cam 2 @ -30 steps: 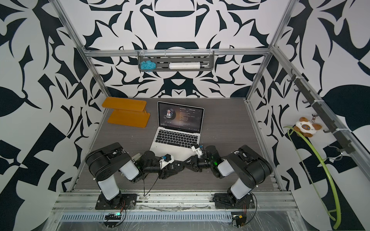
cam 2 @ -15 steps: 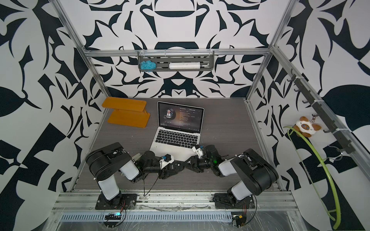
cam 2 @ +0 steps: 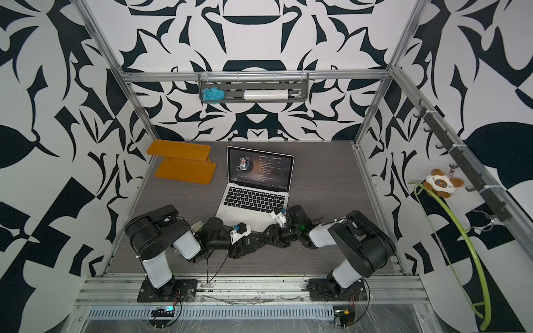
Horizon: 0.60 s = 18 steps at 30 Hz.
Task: Remove the wireless mouse receiver from the laptop
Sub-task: Close the lid on the mouse.
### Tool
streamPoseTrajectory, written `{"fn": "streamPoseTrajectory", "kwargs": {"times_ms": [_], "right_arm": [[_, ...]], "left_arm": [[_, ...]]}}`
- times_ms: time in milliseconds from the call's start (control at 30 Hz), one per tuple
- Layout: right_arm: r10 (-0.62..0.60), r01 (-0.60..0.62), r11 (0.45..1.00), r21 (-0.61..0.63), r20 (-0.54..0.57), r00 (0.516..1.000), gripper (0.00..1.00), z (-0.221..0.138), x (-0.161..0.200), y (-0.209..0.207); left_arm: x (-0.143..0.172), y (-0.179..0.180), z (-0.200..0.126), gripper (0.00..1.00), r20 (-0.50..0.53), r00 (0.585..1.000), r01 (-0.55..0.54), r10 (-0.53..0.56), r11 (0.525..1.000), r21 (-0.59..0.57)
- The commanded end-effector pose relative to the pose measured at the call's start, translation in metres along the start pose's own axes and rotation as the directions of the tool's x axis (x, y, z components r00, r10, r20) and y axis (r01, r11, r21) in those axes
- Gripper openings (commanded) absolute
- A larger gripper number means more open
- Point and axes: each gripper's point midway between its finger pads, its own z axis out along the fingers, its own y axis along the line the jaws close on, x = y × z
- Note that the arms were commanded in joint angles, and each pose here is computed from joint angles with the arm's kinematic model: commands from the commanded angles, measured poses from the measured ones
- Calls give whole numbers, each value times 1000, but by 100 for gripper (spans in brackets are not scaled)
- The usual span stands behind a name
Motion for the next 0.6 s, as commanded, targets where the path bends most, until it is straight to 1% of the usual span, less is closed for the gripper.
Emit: {"fn": "streamPoseTrajectory", "kwargs": {"times_ms": [0,200,400,567], "right_arm": [[-19,20,1000,19,-20,1000,61,6,2,-3],[-31,32,999,17,-39,999,61,11,4,1],[-41,42,999,26,-58,997,55,13,6,2],[-45,46,999,25,-53,998,50,13,5,4]], "left_arm": [[12,-8,-4,0,-24,999,47,-46,998,30],[10,-9,-4,0,-12,999,41,-41,999,35],[4,-8,-8,0,17,999,35,-36,999,31],[2,-9,-9,0,26,999,36,-37,999,34]]}}
